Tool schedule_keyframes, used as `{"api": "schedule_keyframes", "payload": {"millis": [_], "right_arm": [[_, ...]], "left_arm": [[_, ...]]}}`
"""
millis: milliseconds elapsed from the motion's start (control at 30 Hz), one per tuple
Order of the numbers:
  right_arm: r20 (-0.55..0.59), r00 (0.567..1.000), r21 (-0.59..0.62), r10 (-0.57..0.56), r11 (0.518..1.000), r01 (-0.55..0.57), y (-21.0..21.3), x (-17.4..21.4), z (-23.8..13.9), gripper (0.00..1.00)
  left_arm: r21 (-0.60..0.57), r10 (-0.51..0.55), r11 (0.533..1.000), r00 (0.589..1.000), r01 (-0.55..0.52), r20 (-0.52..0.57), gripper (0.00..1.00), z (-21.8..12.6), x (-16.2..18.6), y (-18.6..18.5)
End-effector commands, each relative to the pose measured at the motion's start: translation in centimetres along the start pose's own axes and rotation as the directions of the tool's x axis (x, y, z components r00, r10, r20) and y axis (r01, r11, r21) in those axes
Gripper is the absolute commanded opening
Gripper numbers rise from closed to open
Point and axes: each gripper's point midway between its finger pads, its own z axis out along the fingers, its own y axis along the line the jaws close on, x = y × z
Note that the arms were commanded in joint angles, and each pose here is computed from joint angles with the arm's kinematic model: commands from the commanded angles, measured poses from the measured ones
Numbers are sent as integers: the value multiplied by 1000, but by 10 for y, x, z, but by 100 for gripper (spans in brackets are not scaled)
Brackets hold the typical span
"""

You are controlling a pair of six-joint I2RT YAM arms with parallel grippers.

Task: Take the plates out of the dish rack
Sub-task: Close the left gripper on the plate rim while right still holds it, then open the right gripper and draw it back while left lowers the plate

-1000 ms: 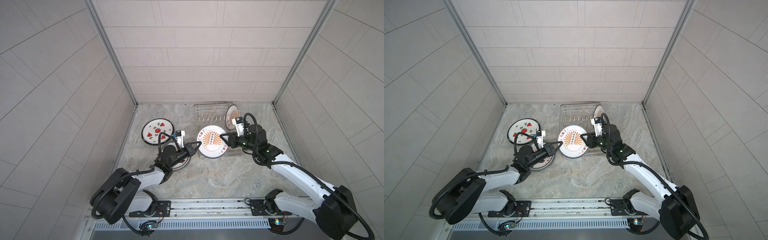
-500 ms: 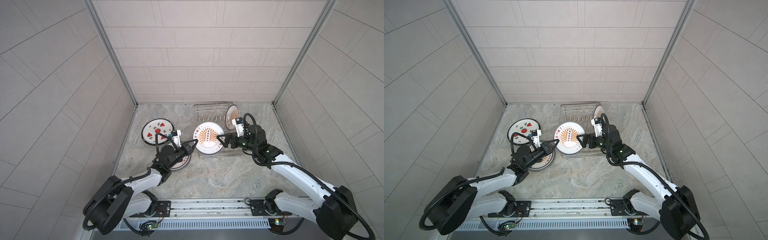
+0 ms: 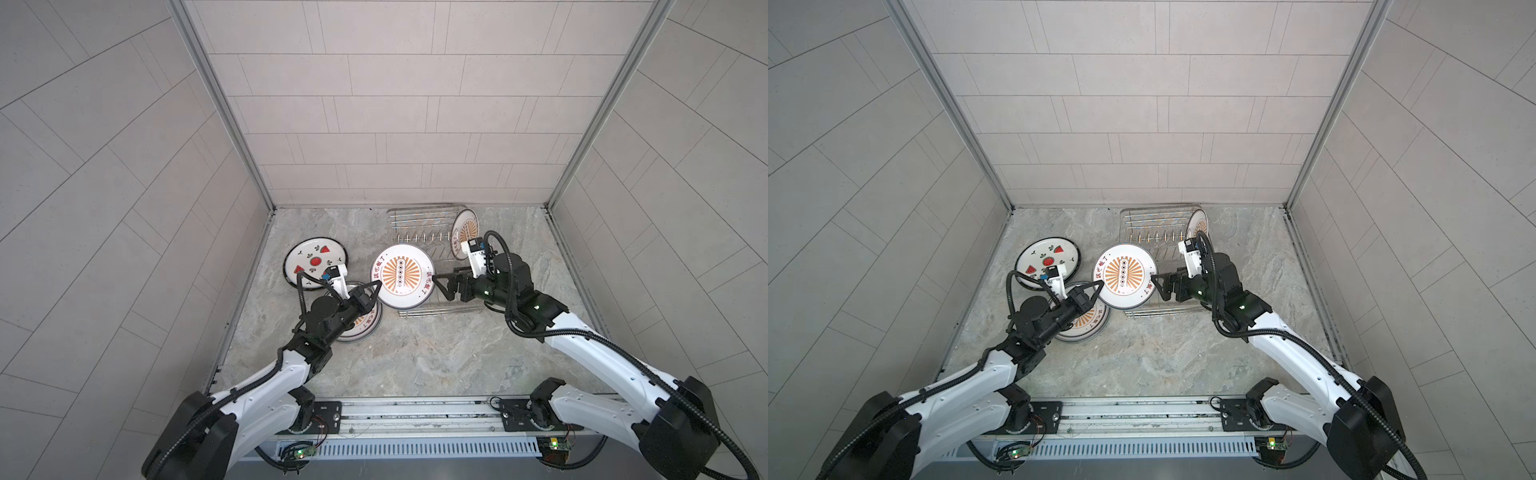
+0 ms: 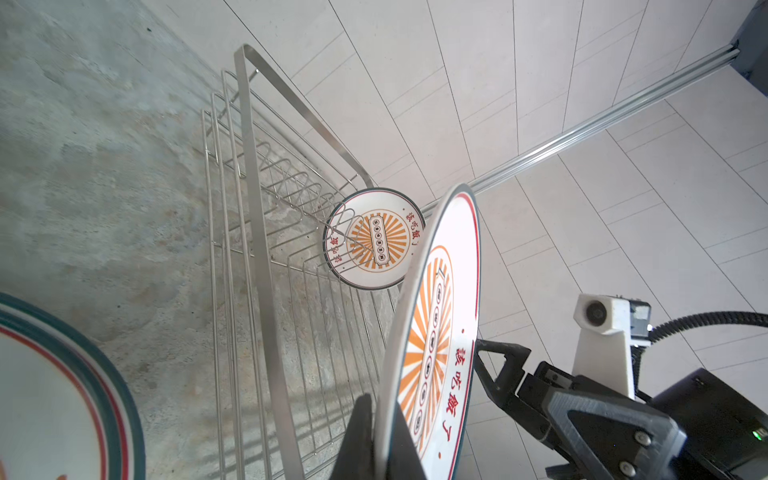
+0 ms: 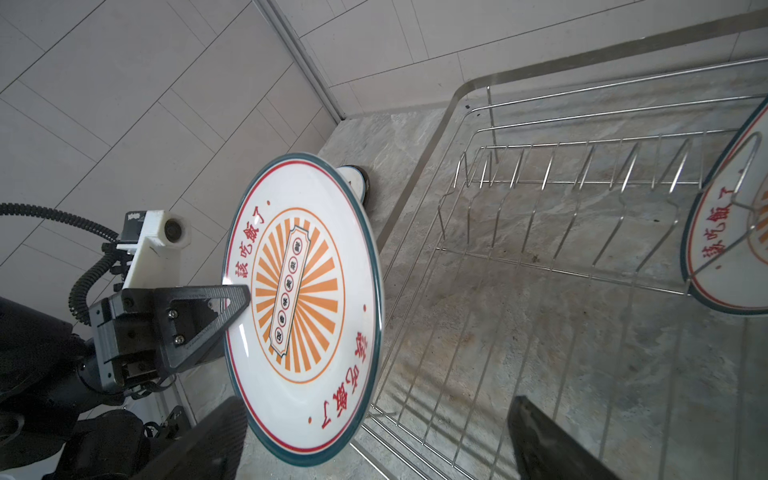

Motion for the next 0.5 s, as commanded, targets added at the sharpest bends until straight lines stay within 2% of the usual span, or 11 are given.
{"api": "schedule_keyframes", "payload": {"millis": [0, 267, 467], "right_arm": [[55, 994, 3, -96, 995, 96, 15, -17, -9, 99], [10, 982, -35, -187, 982, 187, 38, -7, 1, 99], [-23, 950, -74, -310, 949, 308, 65, 4, 16, 97]], "left_arm": [[-16, -8, 1000, 998, 9, 63, 0, -9, -13, 3], [-176, -52, 981, 988, 78, 147, 0, -35, -35, 37], [-226, -82, 966, 976, 128, 204, 0, -52, -44, 51]]}}
